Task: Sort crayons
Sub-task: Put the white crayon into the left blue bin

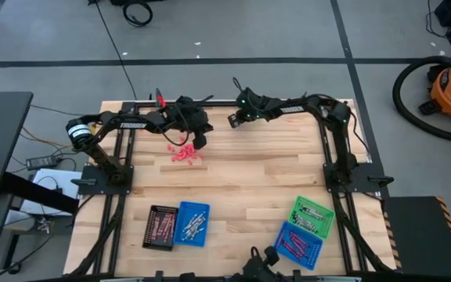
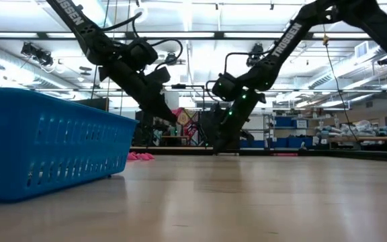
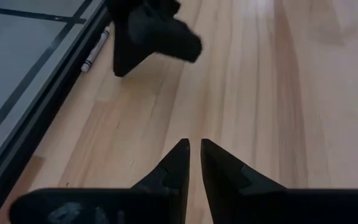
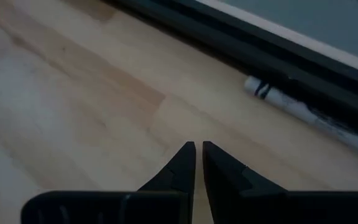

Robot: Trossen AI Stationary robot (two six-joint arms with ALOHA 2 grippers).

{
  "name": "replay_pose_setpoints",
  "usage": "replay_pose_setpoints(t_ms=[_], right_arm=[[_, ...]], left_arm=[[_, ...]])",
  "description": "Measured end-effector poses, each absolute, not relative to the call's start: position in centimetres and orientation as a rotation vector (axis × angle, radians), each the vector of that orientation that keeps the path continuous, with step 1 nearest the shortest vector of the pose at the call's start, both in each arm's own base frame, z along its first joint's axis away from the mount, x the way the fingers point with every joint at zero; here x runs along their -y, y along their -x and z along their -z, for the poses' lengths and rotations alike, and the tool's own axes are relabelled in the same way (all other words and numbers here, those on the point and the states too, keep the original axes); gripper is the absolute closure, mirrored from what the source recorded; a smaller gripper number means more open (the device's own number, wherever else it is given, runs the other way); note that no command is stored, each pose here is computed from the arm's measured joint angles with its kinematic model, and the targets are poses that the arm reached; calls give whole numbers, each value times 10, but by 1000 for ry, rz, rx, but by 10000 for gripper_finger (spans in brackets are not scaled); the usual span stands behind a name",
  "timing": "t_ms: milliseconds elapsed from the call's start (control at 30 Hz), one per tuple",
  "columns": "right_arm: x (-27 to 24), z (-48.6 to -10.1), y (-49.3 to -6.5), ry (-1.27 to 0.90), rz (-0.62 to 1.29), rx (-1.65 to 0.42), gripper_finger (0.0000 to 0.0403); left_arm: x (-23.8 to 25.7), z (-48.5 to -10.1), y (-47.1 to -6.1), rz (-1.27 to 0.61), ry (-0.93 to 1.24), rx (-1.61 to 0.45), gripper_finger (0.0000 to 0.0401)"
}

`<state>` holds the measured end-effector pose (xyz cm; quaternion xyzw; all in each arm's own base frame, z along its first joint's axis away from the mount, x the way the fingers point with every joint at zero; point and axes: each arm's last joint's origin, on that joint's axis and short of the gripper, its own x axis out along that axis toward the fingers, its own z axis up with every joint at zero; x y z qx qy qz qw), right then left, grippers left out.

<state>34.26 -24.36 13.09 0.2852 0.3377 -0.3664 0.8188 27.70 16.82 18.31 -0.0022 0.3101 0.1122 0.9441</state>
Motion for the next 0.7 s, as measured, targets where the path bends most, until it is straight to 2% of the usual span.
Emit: replay_pose_setpoints(t_ms=[300, 700], right_arm=[[263, -136, -341, -585, 883, -676, 364], [275, -135, -330, -565, 925, -690, 364]], left_arm=[[-168, -182, -276, -225, -1, -644, 354], [-168, -182, -276, -225, 1, -648, 354]])
